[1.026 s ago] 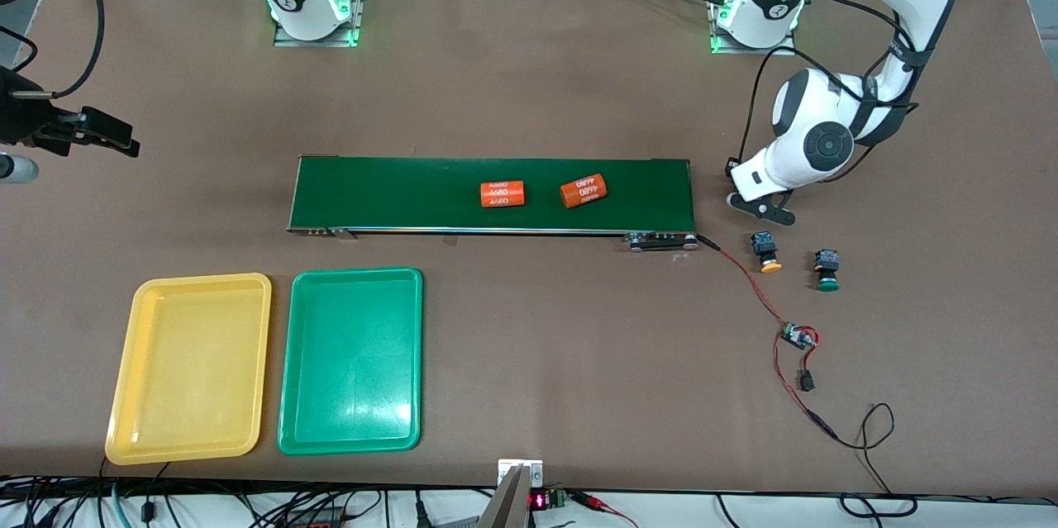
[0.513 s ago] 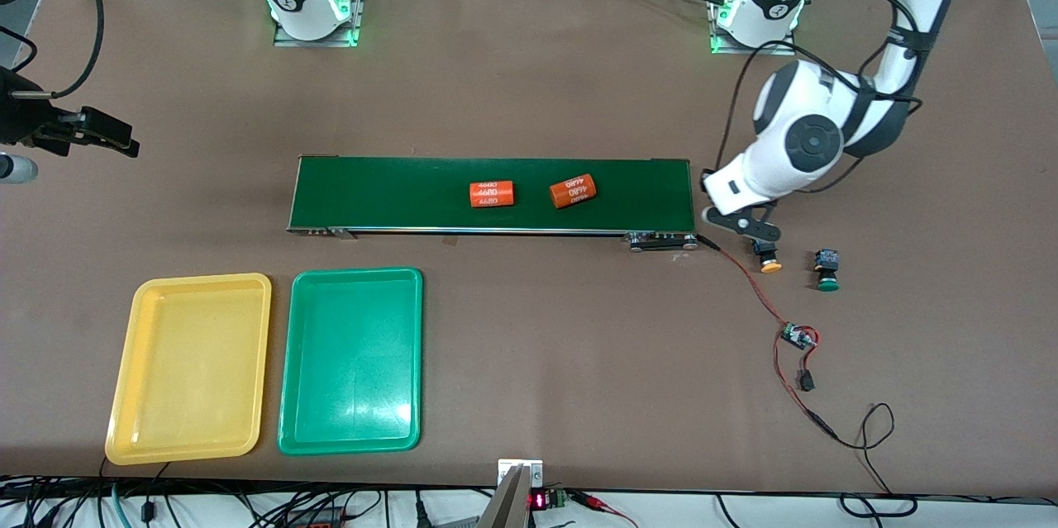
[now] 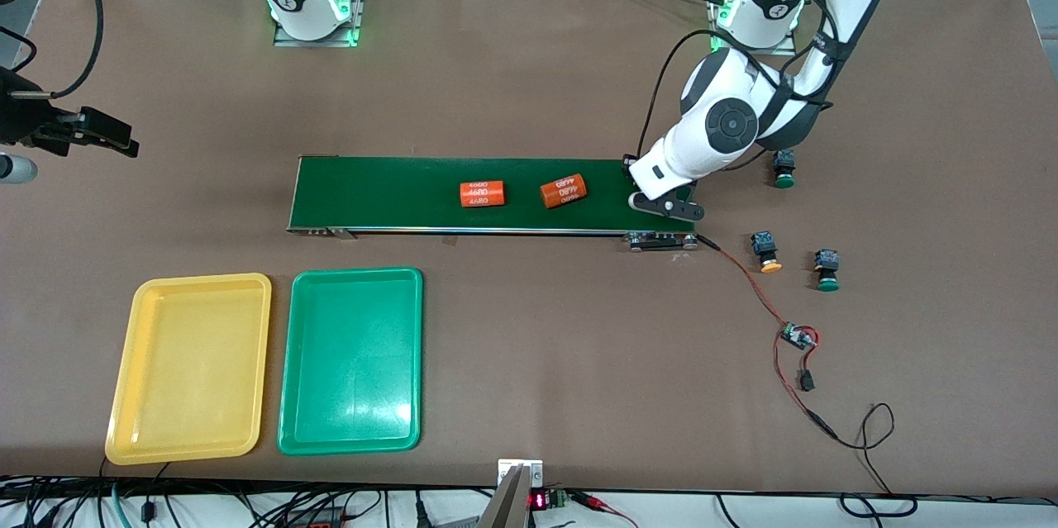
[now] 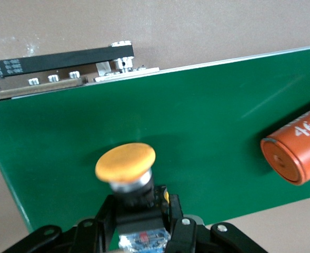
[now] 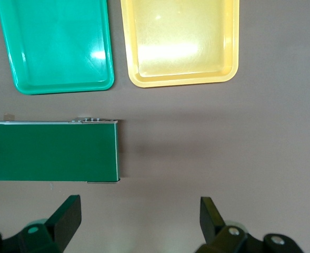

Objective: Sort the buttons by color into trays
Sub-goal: 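Set the yellow-cap button on the belt with the left gripper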

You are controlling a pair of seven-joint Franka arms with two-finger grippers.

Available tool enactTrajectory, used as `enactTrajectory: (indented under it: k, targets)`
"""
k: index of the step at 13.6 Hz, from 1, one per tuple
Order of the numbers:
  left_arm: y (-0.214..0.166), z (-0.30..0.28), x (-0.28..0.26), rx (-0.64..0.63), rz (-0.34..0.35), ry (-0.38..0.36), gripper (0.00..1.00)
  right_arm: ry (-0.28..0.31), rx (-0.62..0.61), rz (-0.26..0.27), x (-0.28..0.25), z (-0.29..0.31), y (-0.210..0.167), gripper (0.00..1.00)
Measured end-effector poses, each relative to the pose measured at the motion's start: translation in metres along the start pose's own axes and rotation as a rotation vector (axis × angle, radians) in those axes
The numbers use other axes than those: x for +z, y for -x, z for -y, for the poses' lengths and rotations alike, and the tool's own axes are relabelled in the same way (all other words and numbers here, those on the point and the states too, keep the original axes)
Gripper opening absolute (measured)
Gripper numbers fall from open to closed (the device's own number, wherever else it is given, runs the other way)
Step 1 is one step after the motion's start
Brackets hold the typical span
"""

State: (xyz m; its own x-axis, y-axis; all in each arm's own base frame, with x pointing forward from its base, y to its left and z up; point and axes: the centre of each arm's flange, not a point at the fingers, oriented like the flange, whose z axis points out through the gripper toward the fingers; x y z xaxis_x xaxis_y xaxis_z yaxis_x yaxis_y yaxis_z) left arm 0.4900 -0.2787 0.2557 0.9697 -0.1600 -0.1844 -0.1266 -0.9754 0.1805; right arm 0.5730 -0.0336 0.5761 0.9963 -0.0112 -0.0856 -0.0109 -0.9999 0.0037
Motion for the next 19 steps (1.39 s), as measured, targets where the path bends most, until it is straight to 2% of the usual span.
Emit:
enactTrajectory:
  k: [1, 4, 6, 9, 11, 13, 17, 19]
  targets:
    - [-0.001, -0.001, -0.002, 0.000, -0.007, 0.002, 0.52, 0.000, 0.000, 0.000, 0.000, 0.000, 0.000, 1.00]
    - [-0.009, 0.004, -0.029, -0.012, -0.057, 0.006, 0.81, 0.000, 0.000, 0.000, 0.000, 0.000, 0.000, 1.00]
    - [-0.016, 0.037, -0.048, -0.073, -0.073, -0.009, 1.00, 0.000, 0.000, 0.000, 0.000, 0.000, 0.000, 1.00]
    - [-0.032, 0.133, -0.063, -0.204, -0.095, -0.064, 1.00, 0.000, 0.001, 0.000, 0.000, 0.000, 0.000, 1.00]
    - [-0.038, 0.185, -0.064, -0.212, -0.106, -0.166, 1.00, 0.000, 0.001, 0.000, 0.000, 0.000, 0.000, 1.00]
    - [-0.048, 0.215, -0.055, -0.211, -0.099, -0.226, 1.00, 0.000, 0.001, 0.005, 0.003, 0.000, -0.002, 1.00]
    - [-0.080, 0.248, -0.026, -0.237, -0.155, -0.213, 1.00, 0.001, 0.001, 0.008, 0.007, 0.000, -0.005, 1.00]
    - [-0.083, 0.251, -0.004, -0.236, -0.137, -0.209, 1.00, 0.002, 0.001, 0.009, 0.008, 0.000, -0.005, 1.00]
